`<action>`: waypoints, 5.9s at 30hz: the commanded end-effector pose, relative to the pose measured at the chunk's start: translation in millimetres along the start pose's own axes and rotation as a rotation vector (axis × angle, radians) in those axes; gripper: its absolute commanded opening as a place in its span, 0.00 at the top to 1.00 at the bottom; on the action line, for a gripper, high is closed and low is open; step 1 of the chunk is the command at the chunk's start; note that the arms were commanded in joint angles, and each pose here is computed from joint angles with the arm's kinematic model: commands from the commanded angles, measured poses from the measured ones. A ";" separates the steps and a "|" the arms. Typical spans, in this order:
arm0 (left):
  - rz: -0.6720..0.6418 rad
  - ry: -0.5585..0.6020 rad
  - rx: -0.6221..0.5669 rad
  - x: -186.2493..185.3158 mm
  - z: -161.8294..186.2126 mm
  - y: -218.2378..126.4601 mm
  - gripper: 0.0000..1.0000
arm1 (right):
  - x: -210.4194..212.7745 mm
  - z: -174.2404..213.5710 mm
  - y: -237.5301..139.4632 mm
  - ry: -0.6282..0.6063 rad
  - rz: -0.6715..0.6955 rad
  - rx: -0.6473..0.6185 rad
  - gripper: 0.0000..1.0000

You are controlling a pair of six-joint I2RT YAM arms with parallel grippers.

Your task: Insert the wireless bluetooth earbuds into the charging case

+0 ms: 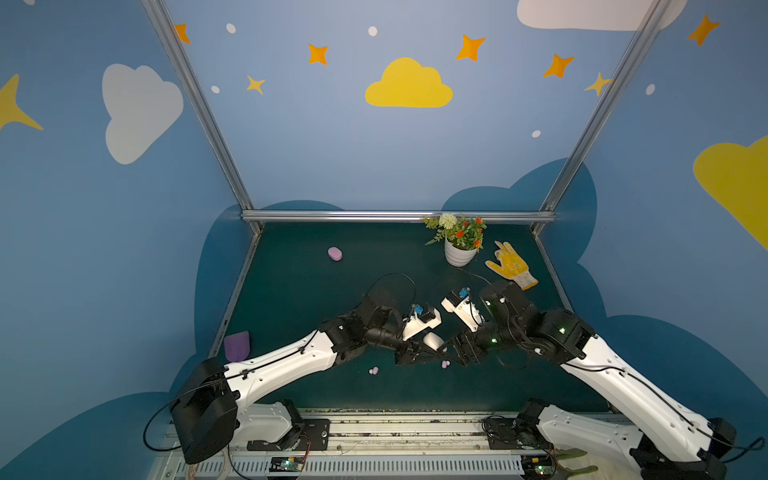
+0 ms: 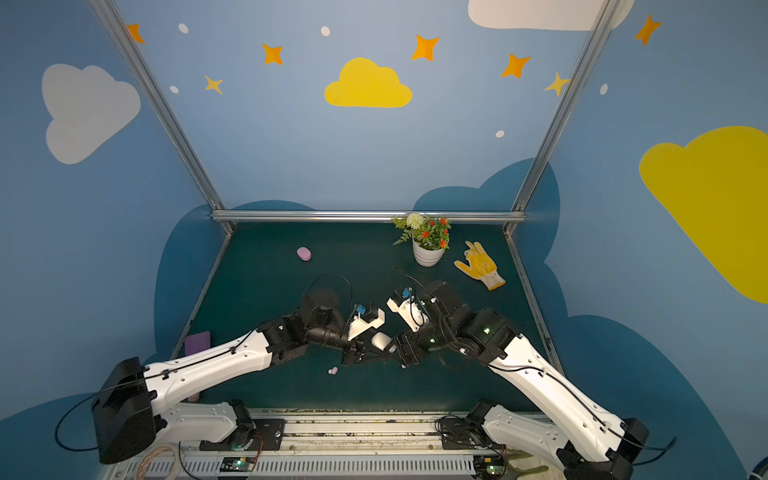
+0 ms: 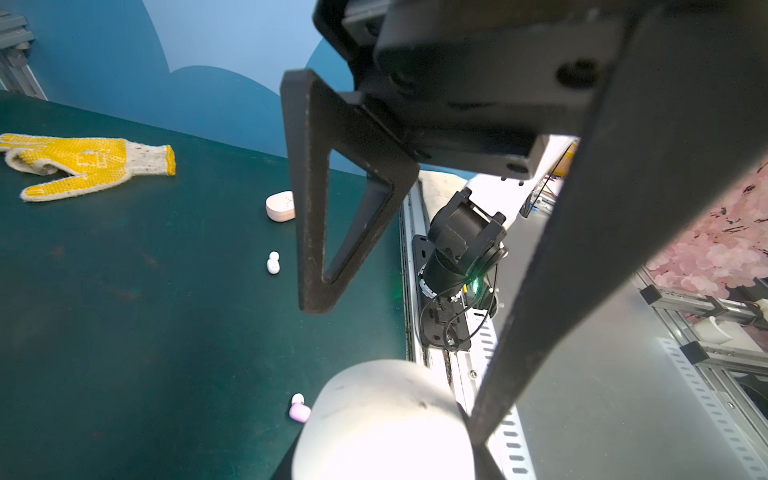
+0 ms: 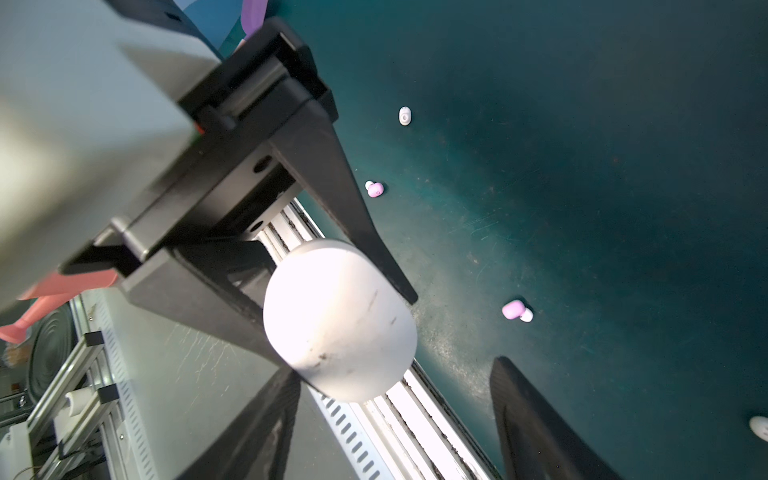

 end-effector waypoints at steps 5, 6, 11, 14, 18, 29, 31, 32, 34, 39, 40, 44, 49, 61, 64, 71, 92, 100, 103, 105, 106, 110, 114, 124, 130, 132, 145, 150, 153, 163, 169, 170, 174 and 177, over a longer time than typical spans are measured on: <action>0.041 0.031 -0.041 -7.1 -18.6 -5.0 0.80 | -8.3 -13.7 -4.0 -0.024 0.096 -0.059 0.31; 0.043 0.033 -0.043 -7.9 -19.2 -5.3 0.80 | -11.2 -14.5 -4.9 -0.022 0.116 -0.066 0.31; 0.050 0.037 -0.041 -9.6 -19.8 -5.7 0.80 | -23.0 -18.2 -11.6 0.006 0.183 -0.094 0.32; 0.061 0.036 -0.037 -10.5 -19.3 -4.8 0.80 | -28.4 -21.4 -14.8 0.031 0.204 -0.108 0.33; 0.067 0.037 -0.040 -11.4 -21.3 -5.4 0.80 | -33.4 -27.4 -20.3 0.062 0.224 -0.126 0.33; 0.067 0.029 -0.047 -12.3 -22.8 -6.0 0.80 | -38.7 -32.3 -20.3 0.130 0.191 -0.113 0.33; 0.053 0.024 -0.044 -9.9 -21.9 -5.5 0.80 | -37.1 -32.8 -21.8 0.133 0.181 -0.112 0.32; 0.044 0.022 -0.042 -8.5 -21.4 -5.1 0.80 | -36.7 -32.5 -22.4 0.135 0.178 -0.110 0.32; 0.007 0.011 -0.031 -2.5 -18.5 -4.3 0.81 | -34.8 -32.4 -25.6 0.145 0.169 -0.110 0.32; -0.078 -0.015 -0.016 14.0 -10.6 -5.8 0.81 | -34.7 -27.6 -33.2 0.195 0.157 -0.107 0.28; -0.093 -0.019 -0.016 17.6 -9.7 -6.7 0.81 | -35.0 -25.9 -34.7 0.207 0.154 -0.108 0.28; -0.134 -0.034 -0.018 27.1 -5.7 -12.1 0.81 | -38.1 -21.6 -39.9 0.257 0.148 -0.111 0.27; -0.200 -0.025 -0.029 35.0 -4.4 -20.7 0.81 | -50.3 -11.9 -36.8 0.347 0.153 -0.100 0.26; -0.311 -0.006 -0.099 46.1 -7.0 -36.2 0.81 | -118.9 30.8 -11.4 0.691 0.307 -0.053 0.23; -0.312 -0.003 -0.101 47.1 -7.7 -35.9 0.81 | -144.6 49.0 -1.9 0.804 0.375 -0.037 0.23; -0.302 -0.004 -0.106 50.0 -9.8 -35.7 0.81 | -204.1 75.6 7.0 1.006 0.495 -0.077 0.23; -0.318 -0.013 -0.123 56.1 -9.2 -40.9 0.81 | -271.7 80.2 54.0 1.151 0.471 -0.056 0.24; -0.316 -0.020 -0.127 59.0 -10.4 -41.1 0.81 | -275.4 63.6 58.8 1.115 0.440 -0.055 0.25; -0.318 -0.024 -0.127 59.9 -9.9 -41.2 0.81 | -275.0 56.2 61.4 1.100 0.428 -0.050 0.25; -0.315 -0.024 -0.127 59.5 -10.1 -41.2 0.81 | -273.1 51.3 63.7 1.091 0.413 -0.045 0.26; -0.315 -0.026 -0.127 59.2 -10.0 -41.3 0.81 | -272.0 48.6 64.6 1.086 0.407 -0.043 0.26; -0.317 -0.027 -0.125 59.6 -9.5 -41.4 0.81 | -266.2 41.3 68.9 1.066 0.391 -0.033 0.26; -0.311 -0.029 -0.125 59.0 -9.5 -41.0 0.81 | -265.9 43.2 65.2 1.055 0.432 -0.021 0.26; -0.312 -0.019 -0.125 55.5 -12.4 -45.0 0.81 | -254.8 62.9 51.8 1.098 0.478 -0.014 0.25; -0.312 -0.024 -0.133 55.4 -11.8 -44.8 0.81 | -250.1 75.8 57.2 1.128 0.467 0.003 0.25; -0.309 -0.027 -0.135 55.2 -11.9 -44.8 0.81 | -251.4 78.4 60.9 1.133 0.463 0.011 0.25; -0.309 -0.029 -0.132 55.6 -10.8 -44.0 0.81 | -262.2 67.0 74.3 1.134 0.426 0.010 0.25; -0.311 -0.028 -0.131 57.4 -11.1 -43.1 0.81 | -263.0 63.0 75.6 1.125 0.417 0.014 0.25; -0.306 -0.030 -0.130 57.5 -10.9 -41.9 0.81 | -265.0 61.4 74.9 1.114 0.425 0.021 0.25; -0.308 -0.029 -0.128 57.6 -11.3 -42.6 0.81 | -269.6 60.2 74.6 1.090 0.446 0.051 0.25; -0.306 -0.031 -0.128 57.3 -11.1 -42.4 0.81 | -271.3 65.6 64.1 1.067 0.510 0.083 0.27; -0.305 -0.032 -0.128 57.3 -11.2 -42.3 0.81 | -271.2 66.2 62.8 1.068 0.516 0.087 0.28; -0.302 -0.029 -0.124 56.6 -13.4 -43.1 0.81 | -271.6 67.7 63.1 1.079 0.522 0.090 0.36; -0.298 -0.026 -0.117 55.2 -13.9 -44.1 0.81 | -273.5 70.6 66.7 1.087 0.534 0.106 0.45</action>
Point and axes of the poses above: each gripper's point midway between its finger pads, its own y axis out along the fingers, its own x axis along the line the jaws close on, z = x × y, the point moved 3 cm from there along -y, back along the fingers, and after that the axes turned 6 degrees about y, right-handed, at the moved point
